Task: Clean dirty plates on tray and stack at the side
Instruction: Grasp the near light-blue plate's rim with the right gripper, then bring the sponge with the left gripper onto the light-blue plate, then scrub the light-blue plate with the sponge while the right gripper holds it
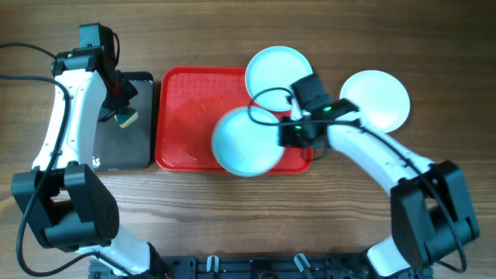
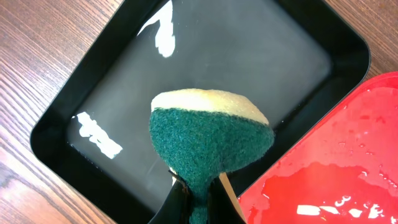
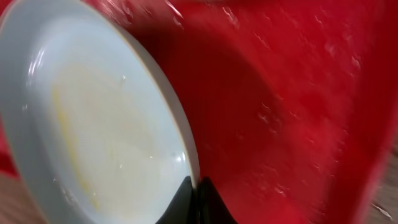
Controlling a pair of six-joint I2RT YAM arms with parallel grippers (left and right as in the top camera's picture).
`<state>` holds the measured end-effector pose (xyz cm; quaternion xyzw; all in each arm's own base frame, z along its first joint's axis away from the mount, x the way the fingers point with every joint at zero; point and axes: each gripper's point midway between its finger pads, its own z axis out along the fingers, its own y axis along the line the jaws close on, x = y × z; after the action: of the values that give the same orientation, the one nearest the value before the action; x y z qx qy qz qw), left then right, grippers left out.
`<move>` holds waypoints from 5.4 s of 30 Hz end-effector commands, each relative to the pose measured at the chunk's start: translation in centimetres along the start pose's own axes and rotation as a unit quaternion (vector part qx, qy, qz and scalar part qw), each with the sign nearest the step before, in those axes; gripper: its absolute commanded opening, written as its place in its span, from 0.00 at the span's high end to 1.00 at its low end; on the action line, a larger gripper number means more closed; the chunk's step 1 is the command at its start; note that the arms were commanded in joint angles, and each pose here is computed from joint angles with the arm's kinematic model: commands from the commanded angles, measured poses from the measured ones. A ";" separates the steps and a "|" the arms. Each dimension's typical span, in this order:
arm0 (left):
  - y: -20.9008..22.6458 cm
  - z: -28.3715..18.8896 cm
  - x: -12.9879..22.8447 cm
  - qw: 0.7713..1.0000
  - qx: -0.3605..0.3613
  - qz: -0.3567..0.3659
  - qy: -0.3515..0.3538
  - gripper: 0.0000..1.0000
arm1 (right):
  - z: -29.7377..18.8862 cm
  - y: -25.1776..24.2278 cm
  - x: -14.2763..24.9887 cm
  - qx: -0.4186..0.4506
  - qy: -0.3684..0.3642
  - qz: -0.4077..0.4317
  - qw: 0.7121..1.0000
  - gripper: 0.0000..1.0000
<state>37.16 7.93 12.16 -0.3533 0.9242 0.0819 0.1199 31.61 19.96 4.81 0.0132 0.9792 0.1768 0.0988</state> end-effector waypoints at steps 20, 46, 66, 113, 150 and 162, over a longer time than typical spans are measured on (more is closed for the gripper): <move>-0.7 0.3 0.4 1.000 0.019 -0.001 0.013 0.96 | 6.3 6.5 -4.1 -0.014 -0.077 -0.074 0.994 0.67; -5.6 -0.2 4.1 0.995 0.061 0.063 0.042 0.96 | 9.5 5.8 -1.8 0.004 0.037 -0.055 0.998 0.96; -9.7 8.5 18.7 0.922 0.104 0.315 0.201 0.96 | 10.6 5.8 -1.7 -0.090 0.087 -0.047 0.991 0.96; -15.3 9.9 11.3 0.950 0.057 0.293 -0.090 0.96 | 10.7 4.9 -1.3 -0.081 0.099 -0.033 0.991 0.96; -12.0 9.5 19.8 0.937 0.122 0.281 0.166 0.96 | 10.6 5.6 -0.8 -0.097 0.109 -0.038 0.989 0.96; -16.1 3.0 25.9 0.781 0.395 0.394 0.282 0.96 | 10.6 5.6 -0.8 -0.097 0.109 -0.038 0.989 0.96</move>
<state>31.83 -18.06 1.06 0.0828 0.9508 -0.2973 -0.0286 35.02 29.97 0.02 -0.0631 0.9522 0.2985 0.0130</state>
